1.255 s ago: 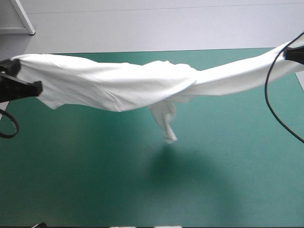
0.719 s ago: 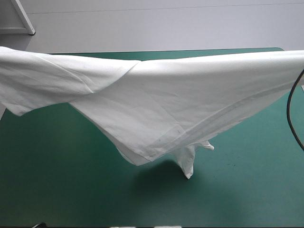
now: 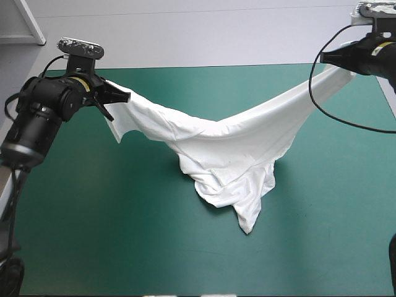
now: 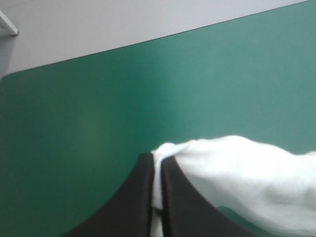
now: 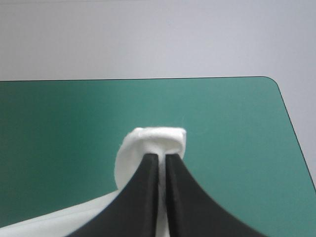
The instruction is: Fold the cloth
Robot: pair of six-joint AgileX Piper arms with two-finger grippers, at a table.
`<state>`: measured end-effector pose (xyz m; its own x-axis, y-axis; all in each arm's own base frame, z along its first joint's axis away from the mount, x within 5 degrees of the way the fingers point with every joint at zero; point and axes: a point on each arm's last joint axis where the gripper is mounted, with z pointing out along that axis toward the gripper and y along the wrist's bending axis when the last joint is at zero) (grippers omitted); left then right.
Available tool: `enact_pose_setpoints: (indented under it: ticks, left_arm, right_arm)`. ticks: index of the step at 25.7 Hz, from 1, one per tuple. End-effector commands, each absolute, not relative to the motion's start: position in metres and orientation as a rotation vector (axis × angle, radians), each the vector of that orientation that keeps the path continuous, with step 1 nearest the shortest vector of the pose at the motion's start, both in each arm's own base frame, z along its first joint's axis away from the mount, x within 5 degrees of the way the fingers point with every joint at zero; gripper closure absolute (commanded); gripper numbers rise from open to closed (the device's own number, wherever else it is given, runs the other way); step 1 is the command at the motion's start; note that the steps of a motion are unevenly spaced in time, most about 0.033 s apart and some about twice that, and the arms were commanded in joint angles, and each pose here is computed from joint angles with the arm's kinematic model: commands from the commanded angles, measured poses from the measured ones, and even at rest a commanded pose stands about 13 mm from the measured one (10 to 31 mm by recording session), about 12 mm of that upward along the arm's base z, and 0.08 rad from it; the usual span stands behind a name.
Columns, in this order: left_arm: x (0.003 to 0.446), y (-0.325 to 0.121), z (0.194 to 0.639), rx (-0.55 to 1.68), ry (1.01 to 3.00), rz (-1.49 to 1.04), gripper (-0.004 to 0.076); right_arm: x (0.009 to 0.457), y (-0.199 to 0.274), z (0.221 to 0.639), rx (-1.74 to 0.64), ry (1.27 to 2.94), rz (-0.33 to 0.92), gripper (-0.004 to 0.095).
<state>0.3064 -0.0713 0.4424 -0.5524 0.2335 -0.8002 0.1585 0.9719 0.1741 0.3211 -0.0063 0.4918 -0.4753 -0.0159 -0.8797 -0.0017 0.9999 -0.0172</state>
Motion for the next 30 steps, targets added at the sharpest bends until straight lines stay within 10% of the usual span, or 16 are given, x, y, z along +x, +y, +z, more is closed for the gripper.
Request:
enact_pose_setpoints:
  ticks: [1, 12, 15, 21, 30]
  left_arm:
    - [0.354, -0.041, 0.431, 0.139, 2.057, 0.038, 0.0734]
    - [0.462, -0.028, 0.329, 0.062, 1.939, -0.019, 0.072]
    - [0.469, -0.028, 0.319, 0.082, 1.93, -0.006, 0.0615]
    - [0.466, -0.025, 0.337, 0.146, 1.955, 0.082, 0.0243]
    - [0.386, -0.027, 0.411, 0.174, 2.319, -0.012, 0.0178]
  right_arm:
    - [0.354, -0.011, 0.49, -0.027, 1.926, -0.078, 0.0926]
    - [0.465, -0.006, 0.352, 0.0, 2.17, 0.08, 0.0902]
    - [0.469, -0.003, 0.337, -0.007, 2.235, 0.116, 0.0703]
    - [0.449, -0.001, 0.357, -0.048, 2.277, 0.119, -0.0016]
    - [0.375, 0.005, 0.422, -0.049, 2.37, 0.191, -0.0019]
